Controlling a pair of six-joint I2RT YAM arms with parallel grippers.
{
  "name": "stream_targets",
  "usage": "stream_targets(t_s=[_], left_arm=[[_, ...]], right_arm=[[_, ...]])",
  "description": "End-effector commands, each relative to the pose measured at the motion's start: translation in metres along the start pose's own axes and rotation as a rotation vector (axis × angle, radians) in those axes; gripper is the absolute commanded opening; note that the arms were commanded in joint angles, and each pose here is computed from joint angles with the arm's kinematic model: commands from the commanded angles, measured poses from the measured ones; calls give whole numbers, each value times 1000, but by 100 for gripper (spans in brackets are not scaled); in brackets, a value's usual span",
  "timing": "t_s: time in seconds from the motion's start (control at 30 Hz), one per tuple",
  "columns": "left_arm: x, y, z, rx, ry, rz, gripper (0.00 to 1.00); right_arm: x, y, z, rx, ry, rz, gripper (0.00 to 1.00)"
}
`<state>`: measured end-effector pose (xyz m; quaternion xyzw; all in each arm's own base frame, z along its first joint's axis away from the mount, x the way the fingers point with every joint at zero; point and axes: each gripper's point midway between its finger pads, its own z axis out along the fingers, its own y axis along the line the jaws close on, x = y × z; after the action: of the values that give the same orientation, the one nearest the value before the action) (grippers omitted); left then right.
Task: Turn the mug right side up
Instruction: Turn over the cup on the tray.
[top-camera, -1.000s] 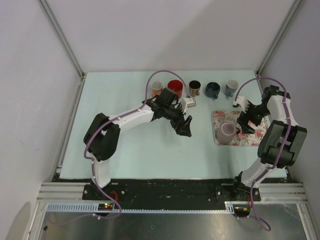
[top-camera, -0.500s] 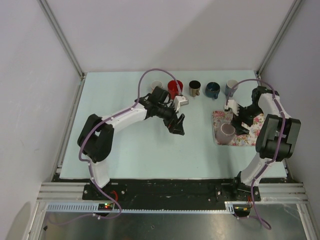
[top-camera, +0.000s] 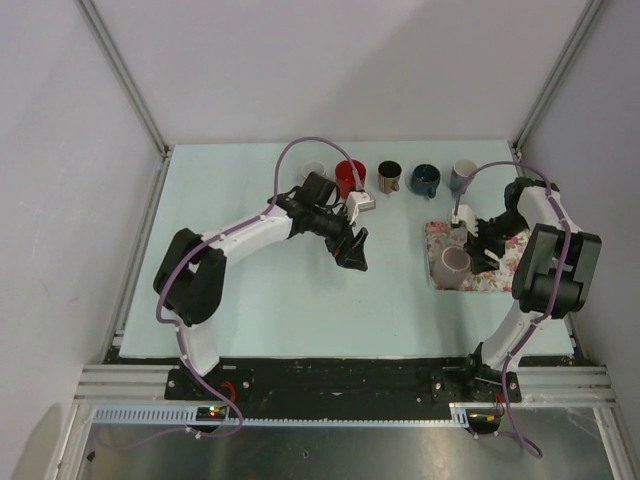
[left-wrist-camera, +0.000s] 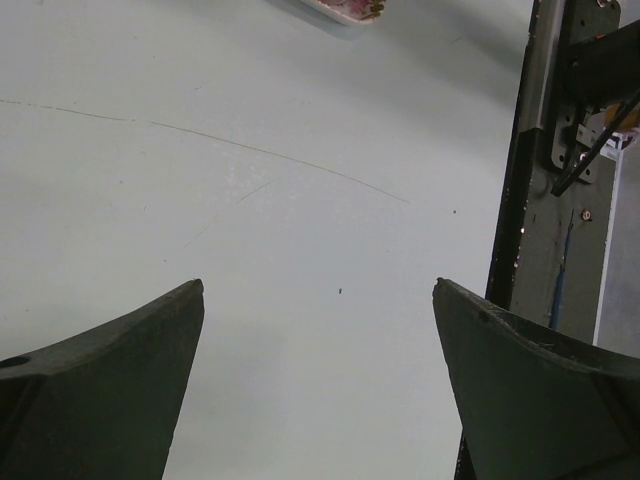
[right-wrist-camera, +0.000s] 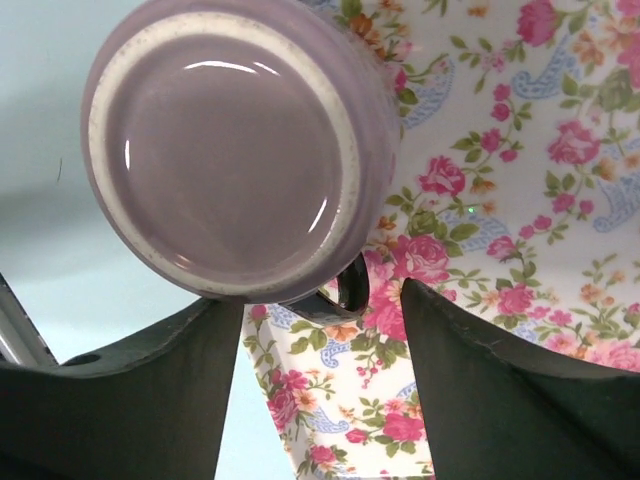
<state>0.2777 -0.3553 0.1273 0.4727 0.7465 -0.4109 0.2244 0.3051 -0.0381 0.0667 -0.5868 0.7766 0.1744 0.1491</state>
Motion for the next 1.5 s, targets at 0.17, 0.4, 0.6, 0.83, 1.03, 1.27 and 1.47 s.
stream_targets(t_s=[0.17,0.4,0.6,0.83,1.03,1.27,1.47], left_arm=[[-15,-6,-10,18,-35,47,100],[-18,-6,-9,24,-38,41,99],[-25,-9,-14,20,-52,66,98],[-47,-15,-28,7,-98,141,98],[-74,-39,-44,76,-165,207,98],[-88,-61,-58,136,-214,295,98],[-80,-54,-61,81,-201,328,98]], right_arm=[[-6,4,8,-58,-83,4,30],[-14,5,-11,-3,-118,35,1],[-30,20,-40,-10,-183,93,0],[-75,37,-80,-24,-362,169,0],[-115,58,-74,-91,-416,177,0],[-175,77,-69,-219,-516,223,0],[-228,106,-64,-405,-609,301,0]])
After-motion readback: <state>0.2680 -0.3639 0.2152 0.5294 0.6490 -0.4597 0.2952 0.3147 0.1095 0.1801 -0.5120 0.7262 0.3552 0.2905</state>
